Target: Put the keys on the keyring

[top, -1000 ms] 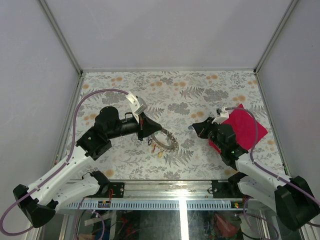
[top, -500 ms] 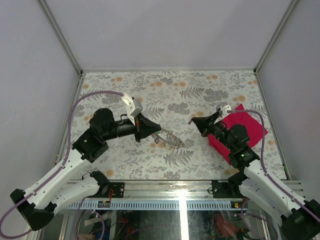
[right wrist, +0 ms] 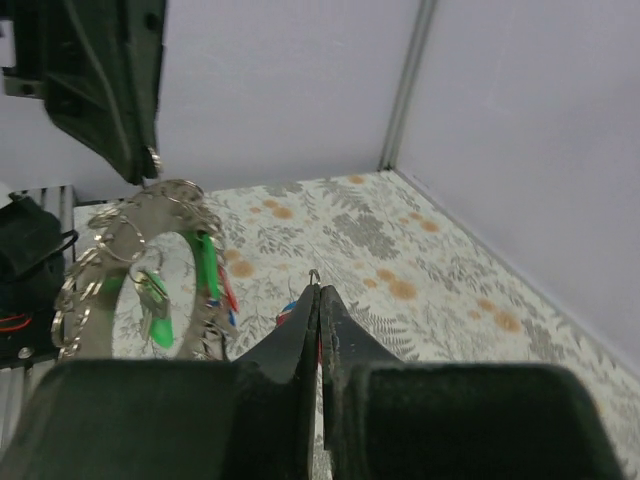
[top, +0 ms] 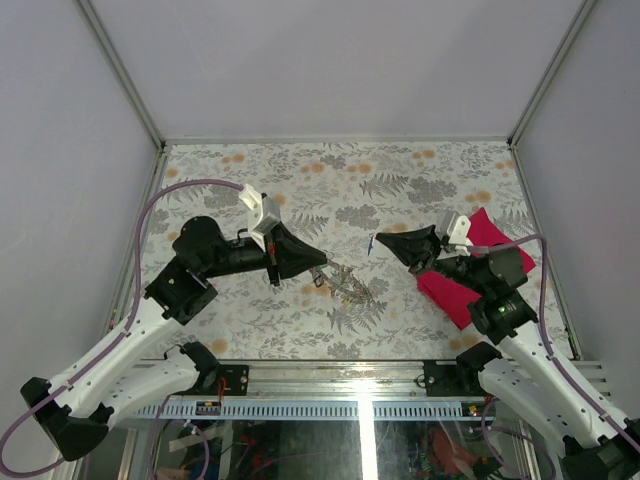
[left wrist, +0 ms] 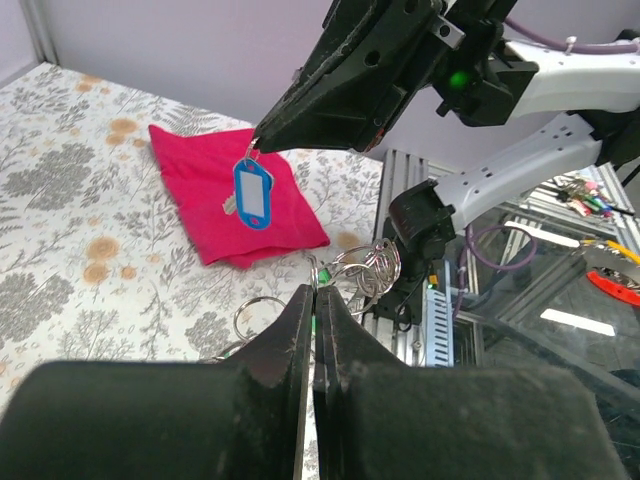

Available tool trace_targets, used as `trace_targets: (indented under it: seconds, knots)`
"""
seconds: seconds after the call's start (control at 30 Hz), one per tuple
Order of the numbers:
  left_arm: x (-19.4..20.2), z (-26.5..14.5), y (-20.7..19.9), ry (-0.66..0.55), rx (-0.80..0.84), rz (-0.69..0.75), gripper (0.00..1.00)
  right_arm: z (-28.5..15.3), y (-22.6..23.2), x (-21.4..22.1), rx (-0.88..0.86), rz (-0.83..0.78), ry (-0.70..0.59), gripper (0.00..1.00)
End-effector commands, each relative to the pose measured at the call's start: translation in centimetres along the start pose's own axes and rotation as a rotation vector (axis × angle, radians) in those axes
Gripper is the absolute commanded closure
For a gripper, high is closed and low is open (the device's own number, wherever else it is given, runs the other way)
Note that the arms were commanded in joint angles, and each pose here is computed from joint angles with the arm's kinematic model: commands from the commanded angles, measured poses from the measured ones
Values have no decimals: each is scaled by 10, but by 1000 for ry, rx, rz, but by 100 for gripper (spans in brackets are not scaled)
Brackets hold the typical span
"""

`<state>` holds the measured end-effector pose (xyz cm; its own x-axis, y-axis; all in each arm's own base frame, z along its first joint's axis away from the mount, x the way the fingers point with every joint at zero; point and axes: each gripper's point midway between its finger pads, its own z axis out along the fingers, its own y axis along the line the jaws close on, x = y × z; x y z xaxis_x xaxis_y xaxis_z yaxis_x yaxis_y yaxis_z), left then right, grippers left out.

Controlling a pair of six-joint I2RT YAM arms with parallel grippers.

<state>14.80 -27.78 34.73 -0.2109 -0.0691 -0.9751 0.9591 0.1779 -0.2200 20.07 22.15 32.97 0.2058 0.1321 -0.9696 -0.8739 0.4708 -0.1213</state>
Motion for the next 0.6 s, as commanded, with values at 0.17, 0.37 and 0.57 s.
trace_targets:
  seconds: [0.17, 0.37, 0.57]
  knots:
    - [-54, -2, -29, -164, 122, 75, 100, 4, 36, -87, -227, -171, -177, 100]
    - [-64, -3, -38, -204, 162, 67, 100, 1, 50, -91, -314, -211, -229, 100]
    - [-71, -4, -43, -225, 181, 71, 100, 1, 57, -101, -358, -214, -265, 100]
